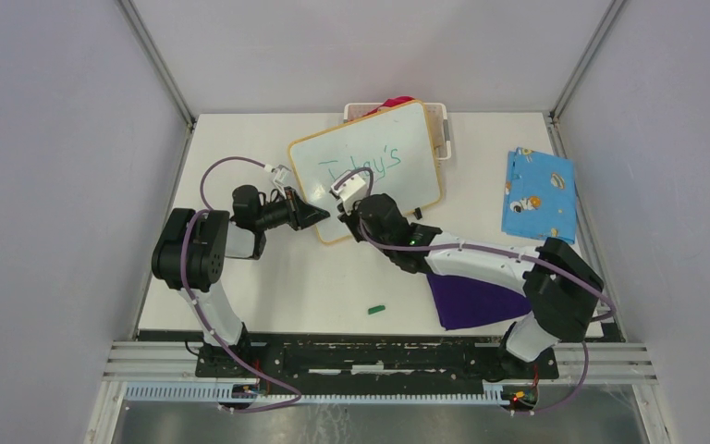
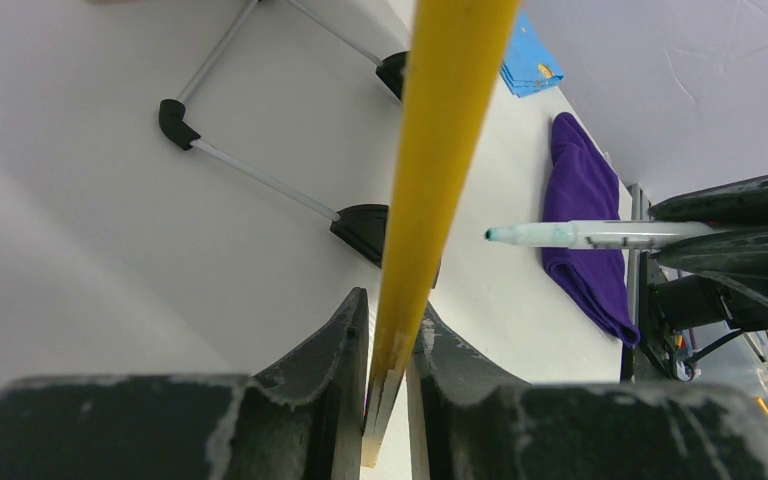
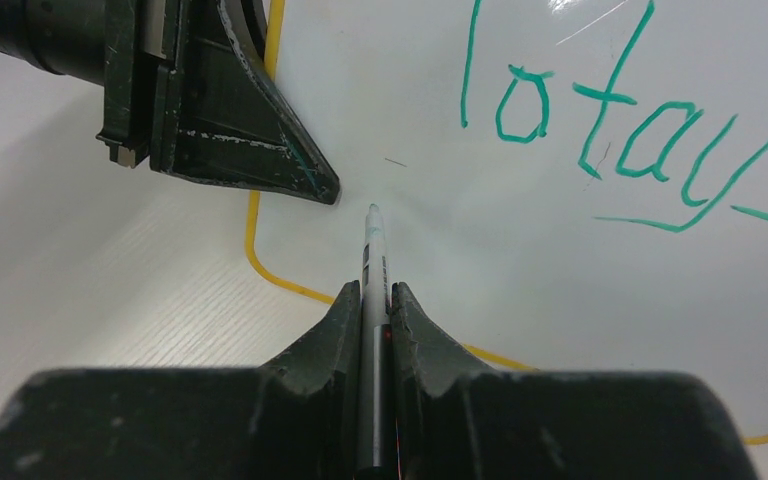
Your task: Write a sentence on the whiteboard
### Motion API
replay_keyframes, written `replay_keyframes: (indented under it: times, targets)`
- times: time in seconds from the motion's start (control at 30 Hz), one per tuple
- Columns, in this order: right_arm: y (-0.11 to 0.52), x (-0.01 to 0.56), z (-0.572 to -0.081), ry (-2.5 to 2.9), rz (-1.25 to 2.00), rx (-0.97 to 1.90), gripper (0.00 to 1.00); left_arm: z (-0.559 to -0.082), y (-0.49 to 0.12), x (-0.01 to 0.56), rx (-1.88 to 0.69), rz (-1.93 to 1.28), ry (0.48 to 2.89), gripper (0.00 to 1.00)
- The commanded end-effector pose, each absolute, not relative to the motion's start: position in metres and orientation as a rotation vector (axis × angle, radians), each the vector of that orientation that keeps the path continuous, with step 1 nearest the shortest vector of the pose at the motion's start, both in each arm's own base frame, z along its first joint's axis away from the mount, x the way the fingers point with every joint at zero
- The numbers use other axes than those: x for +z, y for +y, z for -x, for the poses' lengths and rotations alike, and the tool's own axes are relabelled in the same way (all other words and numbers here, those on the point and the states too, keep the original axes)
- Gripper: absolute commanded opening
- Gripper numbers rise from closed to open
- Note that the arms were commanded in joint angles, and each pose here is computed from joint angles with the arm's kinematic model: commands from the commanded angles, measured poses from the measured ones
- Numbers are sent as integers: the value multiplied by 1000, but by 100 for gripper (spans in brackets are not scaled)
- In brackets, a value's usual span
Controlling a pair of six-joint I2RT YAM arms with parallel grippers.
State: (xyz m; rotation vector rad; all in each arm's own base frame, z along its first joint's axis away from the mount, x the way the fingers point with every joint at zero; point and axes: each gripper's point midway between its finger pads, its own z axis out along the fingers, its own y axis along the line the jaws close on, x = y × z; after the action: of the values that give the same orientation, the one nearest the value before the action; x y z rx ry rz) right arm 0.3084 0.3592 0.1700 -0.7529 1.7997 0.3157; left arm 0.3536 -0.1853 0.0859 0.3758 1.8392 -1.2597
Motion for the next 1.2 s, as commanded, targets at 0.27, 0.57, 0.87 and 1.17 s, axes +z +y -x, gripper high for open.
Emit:
replay_keyframes:
  times: [0.27, 0.57, 0.87, 1.17]
  targets:
    - [377, 177, -320, 1778, 725, 326, 0, -364, -181, 73, -1196, -325, 1878, 25]
    - [377, 162, -323, 1812, 714, 299, 0, -364, -181, 72, -1197, -322, 1884, 25]
    - [368, 152, -321, 1840, 707, 267, 0, -364, -181, 73, -1195, -323, 1883, 25]
    - [354, 136, -314, 1872, 712, 235, 0, -364, -182, 72, -1194, -322, 1886, 25]
